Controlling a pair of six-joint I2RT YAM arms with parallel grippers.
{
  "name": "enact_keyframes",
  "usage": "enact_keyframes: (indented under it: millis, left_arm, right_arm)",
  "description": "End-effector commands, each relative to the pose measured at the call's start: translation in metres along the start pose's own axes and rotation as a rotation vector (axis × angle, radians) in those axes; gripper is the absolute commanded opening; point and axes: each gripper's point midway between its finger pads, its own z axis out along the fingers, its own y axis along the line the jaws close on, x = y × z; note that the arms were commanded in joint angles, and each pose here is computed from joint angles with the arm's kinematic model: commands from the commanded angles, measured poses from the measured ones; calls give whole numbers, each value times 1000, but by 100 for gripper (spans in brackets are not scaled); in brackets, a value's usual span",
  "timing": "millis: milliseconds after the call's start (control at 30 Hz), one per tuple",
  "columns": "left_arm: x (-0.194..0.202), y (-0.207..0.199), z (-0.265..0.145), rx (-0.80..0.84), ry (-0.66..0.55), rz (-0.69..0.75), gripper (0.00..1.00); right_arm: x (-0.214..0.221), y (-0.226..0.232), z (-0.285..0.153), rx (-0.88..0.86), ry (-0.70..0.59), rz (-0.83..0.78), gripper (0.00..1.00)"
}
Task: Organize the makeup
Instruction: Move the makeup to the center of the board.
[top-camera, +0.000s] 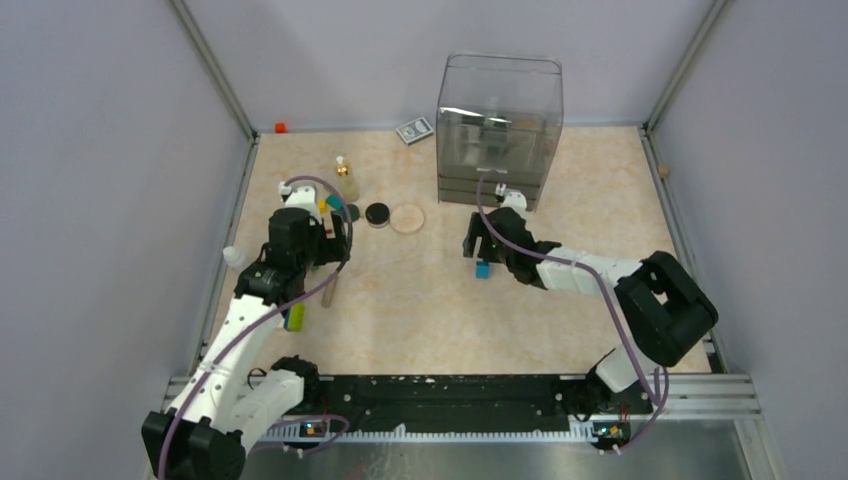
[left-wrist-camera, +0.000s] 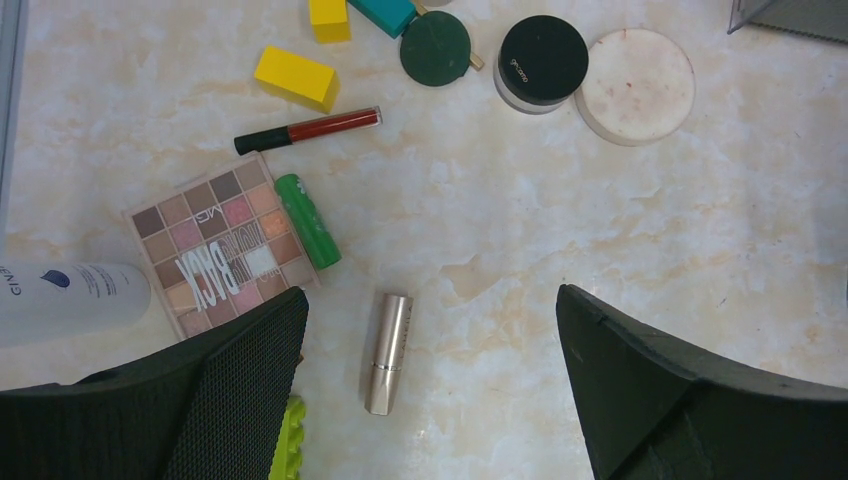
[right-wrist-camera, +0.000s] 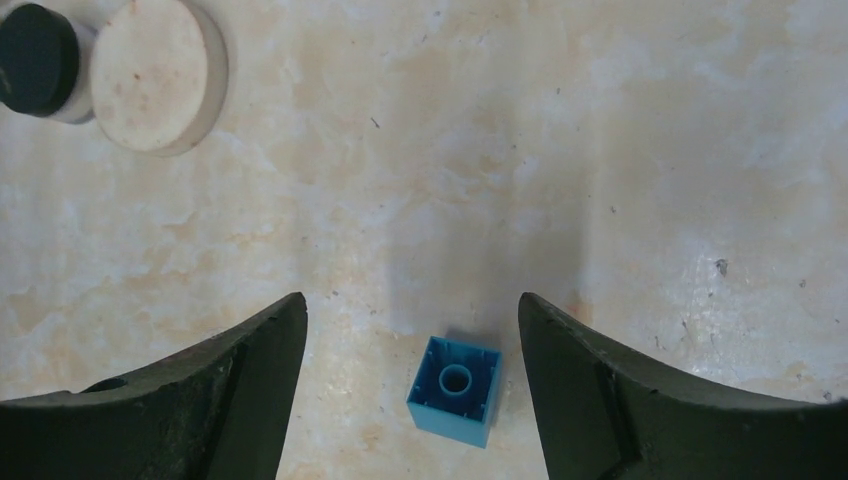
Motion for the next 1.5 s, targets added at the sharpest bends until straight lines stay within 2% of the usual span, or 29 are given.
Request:
enact_keyframes:
  millis: [0, 133, 267, 333, 400, 533, 667, 800, 867, 1000, 1067, 1200, 1333, 1467]
  left_arm:
    - [-19, -5, -4, 28, -71, 2, 99]
    - [-19, -6, -4, 30, -72, 2, 99]
    - [-19, -5, -4, 28, -72, 3, 99]
    - [-19, -6, -4, 32, -72, 3, 99]
    - [-20, -6, -4, 33, -73, 3, 99]
    - [-19, -6, -4, 32, -73, 4, 99]
    - [-21, -5, -4, 25, -76, 4, 99]
    - [-24, 1, -7, -7, -89, -3, 99]
    - [-25, 8, -10, -46, -95, -19, 99]
    - [-29, 15, -16, -82, -125, -33, 99]
    - [-30, 16, -16, -82, -130, -33, 99]
    - [-29, 14, -15, -73, -124, -29, 99]
    - [-28, 13, -14, -69, -119, -24, 99]
    - [-29, 12, -14, -62, -120, -23, 99]
  right_arm:
    - [20, -12, 8, 50, 109, -83, 77]
    - [40, -22, 11, 97, 170, -97, 76]
    - [51, -20, 8, 144, 198, -174, 71]
    - [51, -14, 6, 176, 193, -220, 62]
    - [56, 0, 2, 164, 199, -260, 47]
    - [68, 45, -5, 53, 225, -273, 32]
    - [86, 108, -7, -144, 237, -233, 26]
    - [99, 170, 1, -338, 279, -96, 23]
    - [105, 195, 4, -413, 307, -30, 27]
    - [102, 234, -4, -588, 328, 54, 59]
    - [97, 227, -4, -567, 305, 50, 68]
    - [81, 181, -1, -450, 251, 60, 71]
    - [54, 117, 6, -330, 181, 151, 68]
    - [28, 72, 10, -295, 100, 253, 67]
